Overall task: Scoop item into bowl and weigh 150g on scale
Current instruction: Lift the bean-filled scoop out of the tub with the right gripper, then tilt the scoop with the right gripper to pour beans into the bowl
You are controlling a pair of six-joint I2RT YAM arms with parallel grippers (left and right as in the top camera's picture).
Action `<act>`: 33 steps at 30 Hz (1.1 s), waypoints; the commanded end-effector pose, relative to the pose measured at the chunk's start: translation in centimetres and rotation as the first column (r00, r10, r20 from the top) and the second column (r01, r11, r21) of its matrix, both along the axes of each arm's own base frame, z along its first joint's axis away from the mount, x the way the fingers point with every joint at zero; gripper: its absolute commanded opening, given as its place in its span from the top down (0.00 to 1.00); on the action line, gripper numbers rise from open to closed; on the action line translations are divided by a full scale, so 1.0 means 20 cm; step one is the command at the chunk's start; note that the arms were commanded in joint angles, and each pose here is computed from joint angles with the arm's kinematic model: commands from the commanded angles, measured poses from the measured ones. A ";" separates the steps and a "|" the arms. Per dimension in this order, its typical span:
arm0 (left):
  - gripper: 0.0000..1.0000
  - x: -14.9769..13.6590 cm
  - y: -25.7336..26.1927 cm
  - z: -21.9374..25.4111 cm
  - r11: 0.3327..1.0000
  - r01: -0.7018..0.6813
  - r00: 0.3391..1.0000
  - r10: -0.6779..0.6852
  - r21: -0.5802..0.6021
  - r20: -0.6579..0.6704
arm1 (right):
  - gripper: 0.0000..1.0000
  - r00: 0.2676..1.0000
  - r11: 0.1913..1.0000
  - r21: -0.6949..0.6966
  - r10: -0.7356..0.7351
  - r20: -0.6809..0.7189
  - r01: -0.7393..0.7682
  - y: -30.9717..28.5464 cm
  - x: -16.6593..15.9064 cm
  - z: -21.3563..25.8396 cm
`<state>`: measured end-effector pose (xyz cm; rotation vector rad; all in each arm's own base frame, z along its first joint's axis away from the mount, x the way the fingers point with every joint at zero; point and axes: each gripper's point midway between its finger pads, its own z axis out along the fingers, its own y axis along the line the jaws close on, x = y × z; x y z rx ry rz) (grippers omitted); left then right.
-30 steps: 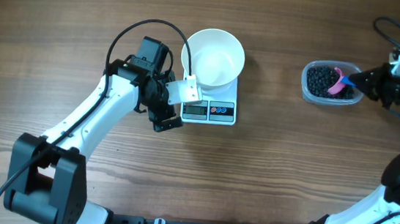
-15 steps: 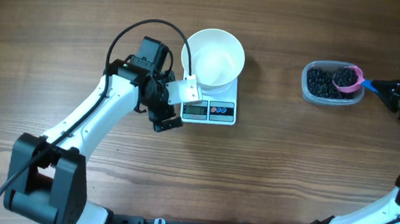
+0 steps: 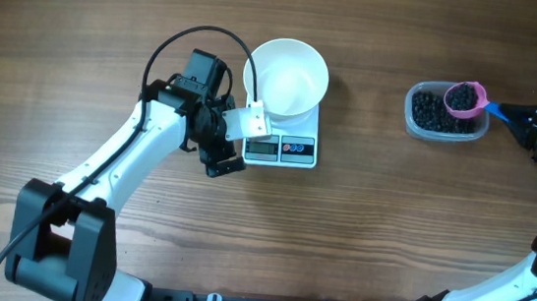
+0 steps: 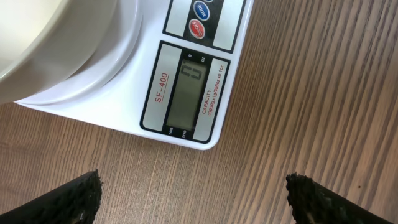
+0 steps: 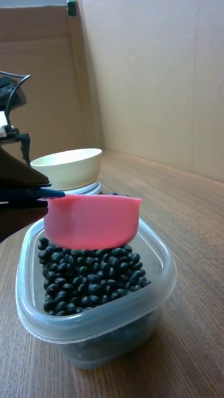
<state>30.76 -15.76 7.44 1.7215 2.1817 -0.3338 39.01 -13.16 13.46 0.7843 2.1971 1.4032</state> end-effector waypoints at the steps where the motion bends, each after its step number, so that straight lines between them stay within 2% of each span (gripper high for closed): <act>1: 0.00 -0.01 -0.01 -0.02 1.000 0.015 1.000 -0.015 -0.011 -0.016 | 0.96 0.999 0.998 0.059 0.014 0.049 -0.017 0.04 0.01 0.04; 10: 0.00 -0.01 0.00 -0.02 1.000 0.015 1.000 -0.015 -0.011 -0.016 | 0.96 0.992 0.987 0.126 0.087 0.093 -0.098 0.21 0.07 0.11; 19: 0.00 -0.01 0.00 -0.02 1.000 0.014 1.000 -0.014 -0.011 -0.016 | 0.96 0.955 0.937 0.199 0.267 0.129 -0.289 0.64 0.16 0.18; 27: 0.00 -0.01 0.00 -0.02 1.000 0.014 1.000 -0.014 -0.011 -0.016 | 0.96 0.878 0.858 0.208 0.430 0.208 -0.470 1.06 0.26 0.27; 33: 0.00 -0.01 0.00 -0.02 1.000 0.014 1.000 -0.014 -0.011 -0.016 | 0.96 0.771 0.799 0.092 0.533 0.350 -0.594 1.36 0.32 0.36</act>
